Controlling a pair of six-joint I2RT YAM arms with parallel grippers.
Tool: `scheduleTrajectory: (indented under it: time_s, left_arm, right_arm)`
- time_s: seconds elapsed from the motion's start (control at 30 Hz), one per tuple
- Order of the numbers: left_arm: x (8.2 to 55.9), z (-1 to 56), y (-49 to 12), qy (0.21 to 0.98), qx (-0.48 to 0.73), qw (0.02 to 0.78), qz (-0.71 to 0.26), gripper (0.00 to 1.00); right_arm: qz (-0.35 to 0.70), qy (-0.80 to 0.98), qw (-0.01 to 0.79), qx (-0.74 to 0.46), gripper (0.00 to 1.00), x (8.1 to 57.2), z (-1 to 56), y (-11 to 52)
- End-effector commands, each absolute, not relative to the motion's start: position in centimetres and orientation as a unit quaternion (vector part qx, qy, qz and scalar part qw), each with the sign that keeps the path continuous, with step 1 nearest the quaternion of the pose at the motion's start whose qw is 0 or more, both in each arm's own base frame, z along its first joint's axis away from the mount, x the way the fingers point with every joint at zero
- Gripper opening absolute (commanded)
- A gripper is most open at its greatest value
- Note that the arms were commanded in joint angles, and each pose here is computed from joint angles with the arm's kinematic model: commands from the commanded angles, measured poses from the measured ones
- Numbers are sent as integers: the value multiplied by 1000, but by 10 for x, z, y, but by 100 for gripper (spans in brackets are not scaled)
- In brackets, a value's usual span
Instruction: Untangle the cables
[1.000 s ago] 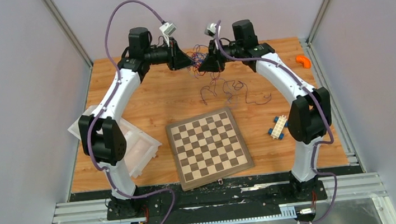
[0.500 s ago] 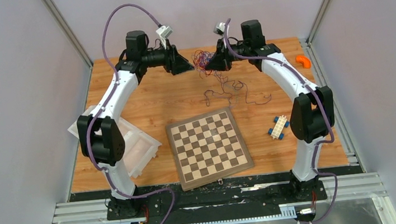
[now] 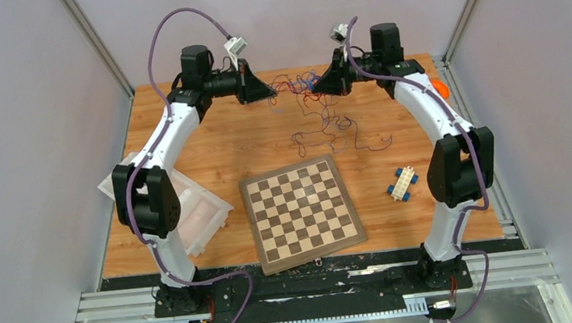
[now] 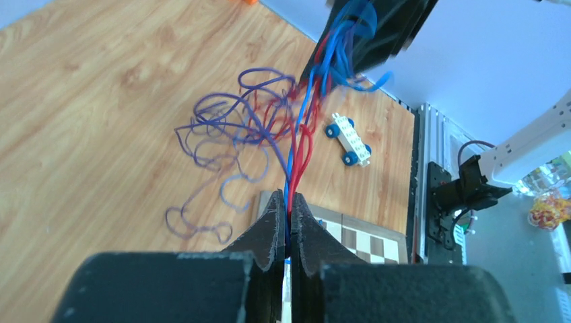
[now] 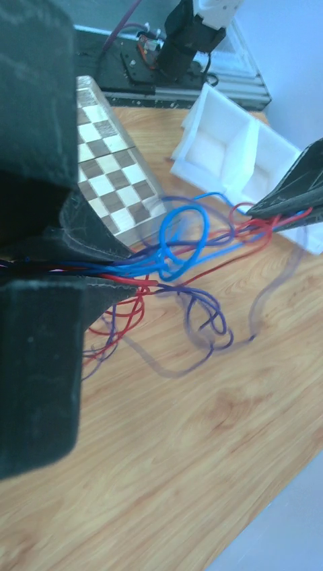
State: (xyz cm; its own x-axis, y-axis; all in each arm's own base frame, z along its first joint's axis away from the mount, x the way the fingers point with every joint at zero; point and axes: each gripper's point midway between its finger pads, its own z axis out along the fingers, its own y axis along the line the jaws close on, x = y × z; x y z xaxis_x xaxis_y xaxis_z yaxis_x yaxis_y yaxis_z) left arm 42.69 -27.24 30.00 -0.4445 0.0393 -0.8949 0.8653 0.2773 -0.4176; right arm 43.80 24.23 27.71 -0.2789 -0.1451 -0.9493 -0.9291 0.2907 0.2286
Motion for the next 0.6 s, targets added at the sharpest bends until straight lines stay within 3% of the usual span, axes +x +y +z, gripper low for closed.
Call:
scheduleTrajectory:
  time_s: [0.0,0.4,0.57]
  left_arm:
    - [439,324,-199,701,282,464,-462,0]
    - [471,316,-95,760,205,516,-338,0]
    - [476,317,-68,768,184,530,-309,0]
  right_arm:
    - [370,719,484,-335,0,466,278,155]
    - [293,763,510,-267,0,488,269,56]
    - [283,767,512,-263,8,485,269,43]
